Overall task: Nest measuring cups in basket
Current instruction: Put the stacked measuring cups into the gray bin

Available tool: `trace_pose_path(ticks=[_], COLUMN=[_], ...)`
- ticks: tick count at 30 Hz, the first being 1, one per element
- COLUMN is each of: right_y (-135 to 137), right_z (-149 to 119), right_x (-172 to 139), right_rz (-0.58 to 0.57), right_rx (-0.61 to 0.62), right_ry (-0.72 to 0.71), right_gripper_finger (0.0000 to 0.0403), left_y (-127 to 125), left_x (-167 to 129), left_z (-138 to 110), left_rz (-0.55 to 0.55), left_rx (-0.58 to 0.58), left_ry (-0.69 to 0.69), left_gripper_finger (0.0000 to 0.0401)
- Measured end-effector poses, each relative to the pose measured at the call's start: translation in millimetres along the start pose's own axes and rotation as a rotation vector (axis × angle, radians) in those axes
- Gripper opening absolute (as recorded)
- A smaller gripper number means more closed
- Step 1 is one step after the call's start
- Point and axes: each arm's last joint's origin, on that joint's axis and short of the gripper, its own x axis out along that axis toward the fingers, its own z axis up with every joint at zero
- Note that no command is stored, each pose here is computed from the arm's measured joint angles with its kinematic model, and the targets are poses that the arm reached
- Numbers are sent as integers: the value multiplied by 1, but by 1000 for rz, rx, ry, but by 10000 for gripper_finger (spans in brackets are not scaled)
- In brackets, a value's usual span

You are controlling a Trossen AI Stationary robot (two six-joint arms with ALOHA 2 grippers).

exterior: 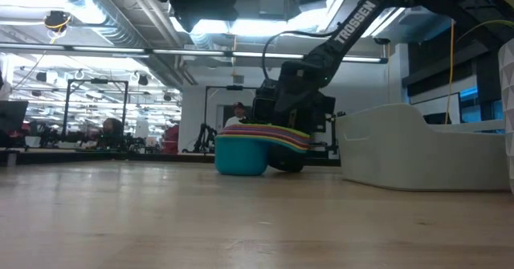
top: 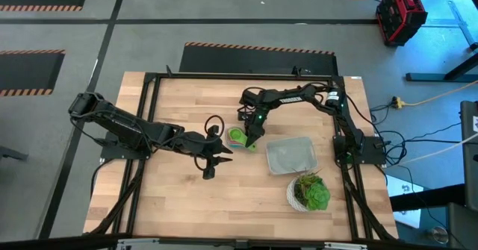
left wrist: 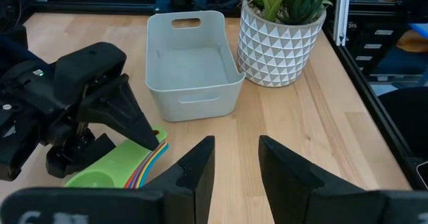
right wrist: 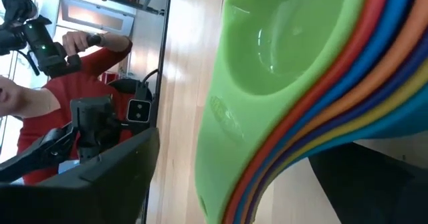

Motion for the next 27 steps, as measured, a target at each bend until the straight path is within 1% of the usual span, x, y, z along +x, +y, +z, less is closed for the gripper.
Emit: trace_pose_path(ticks=[7, 10, 12, 17, 22, 27], right_y=[0, 1, 2, 4, 9, 10], right_z=[0, -1, -1, -1, 0, 4], right_x=[0, 2, 3, 10, 20, 21], right_rz=[0, 11, 11, 3, 21, 29], right_rx=[24, 85, 92, 80, 45, 10], right_ry=[-1, 9, 12, 26, 37, 20], right_gripper_finger=[375, 375, 375, 375, 375, 375], left_y=[0, 0, 0, 0, 0, 0], left_x=[0, 0, 0, 0, 0, 0], left_z=[0, 0, 0, 0, 0, 0], left_rz=[-1, 0, 0, 0, 0, 0], left_rx=[0, 0, 0, 0, 1, 1], left_ry=[0, 0, 0, 0, 1, 1], left_gripper_finger=[110, 110, 110, 110, 110, 110])
